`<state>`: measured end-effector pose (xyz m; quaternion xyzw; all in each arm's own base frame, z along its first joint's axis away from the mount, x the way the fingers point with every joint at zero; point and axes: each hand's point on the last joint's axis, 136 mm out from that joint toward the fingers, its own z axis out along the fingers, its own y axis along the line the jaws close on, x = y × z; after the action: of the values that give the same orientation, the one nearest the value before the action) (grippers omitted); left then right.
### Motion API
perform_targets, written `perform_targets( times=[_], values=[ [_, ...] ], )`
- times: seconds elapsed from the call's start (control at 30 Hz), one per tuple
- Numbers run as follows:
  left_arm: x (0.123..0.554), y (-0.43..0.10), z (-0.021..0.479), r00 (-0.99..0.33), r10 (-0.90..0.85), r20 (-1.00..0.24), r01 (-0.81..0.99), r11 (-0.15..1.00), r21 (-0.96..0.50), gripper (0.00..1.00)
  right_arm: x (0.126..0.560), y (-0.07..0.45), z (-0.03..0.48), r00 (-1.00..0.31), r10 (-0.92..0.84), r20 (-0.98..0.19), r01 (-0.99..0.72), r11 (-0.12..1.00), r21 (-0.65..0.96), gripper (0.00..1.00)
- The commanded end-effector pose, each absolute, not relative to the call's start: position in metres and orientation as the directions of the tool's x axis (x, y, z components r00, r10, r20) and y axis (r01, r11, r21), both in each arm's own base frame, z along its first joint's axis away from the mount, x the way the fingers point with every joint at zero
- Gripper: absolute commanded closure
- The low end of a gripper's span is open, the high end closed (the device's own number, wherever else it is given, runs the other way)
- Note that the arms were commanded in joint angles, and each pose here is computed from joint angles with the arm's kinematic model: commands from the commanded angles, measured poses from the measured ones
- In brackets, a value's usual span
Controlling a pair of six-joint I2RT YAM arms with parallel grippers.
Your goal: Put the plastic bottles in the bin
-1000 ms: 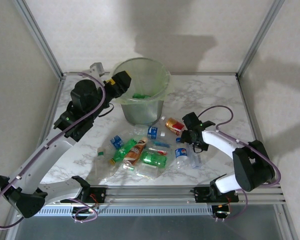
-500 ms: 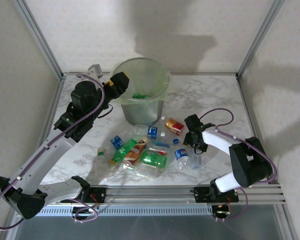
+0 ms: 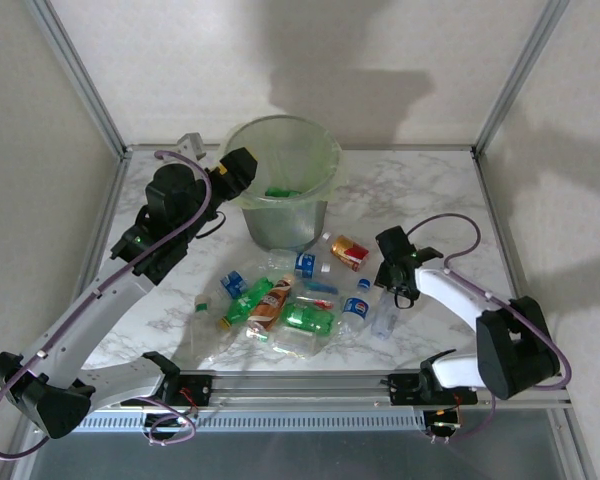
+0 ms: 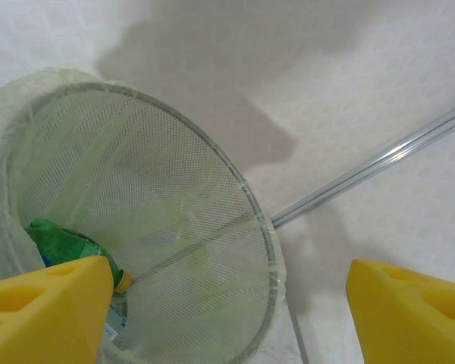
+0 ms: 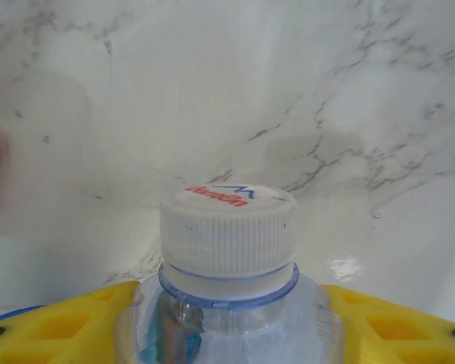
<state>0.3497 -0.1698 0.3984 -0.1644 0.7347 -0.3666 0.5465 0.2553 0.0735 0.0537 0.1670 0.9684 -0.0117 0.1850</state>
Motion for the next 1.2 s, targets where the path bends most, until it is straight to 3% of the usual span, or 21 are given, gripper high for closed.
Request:
perform_targets(
  times=[0.0,0.27,0.7,0.93,1.17],
  values=[
    [0.351,-0.162,0.402,-0.319,-0.668,-0.673,0.148,0.666,-0.731,0.2,0.258,0.067,0.074,-0.855,0.333,-0.399,0.349,0.937,0.034,0.43],
    [0.35,-0.157,0.399,-0.313,-0.674,-0.669,0.135,0.666,-0.734,0.2,0.269,0.072,0.123,-0.805,0.359,-0.472,0.343,0.931,0.124,0.46],
    [0.349,-0.15,0.402,-0.297,-0.689,-0.661,0.127,0.658,-0.742,0.2,0.321,0.11,0.343,-0.546,0.42,-0.725,0.091,0.89,0.447,0.47],
    [0.349,-0.147,0.398,-0.296,-0.692,-0.658,0.105,0.661,-0.743,0.2,0.364,0.158,0.424,-0.455,0.483,-0.749,-0.122,0.799,0.589,0.48],
    [0.347,-0.141,0.391,-0.293,-0.698,-0.654,0.072,0.666,-0.743,0.21,0.405,0.205,0.457,-0.428,0.513,-0.744,-0.251,0.723,0.644,0.48]
  ],
)
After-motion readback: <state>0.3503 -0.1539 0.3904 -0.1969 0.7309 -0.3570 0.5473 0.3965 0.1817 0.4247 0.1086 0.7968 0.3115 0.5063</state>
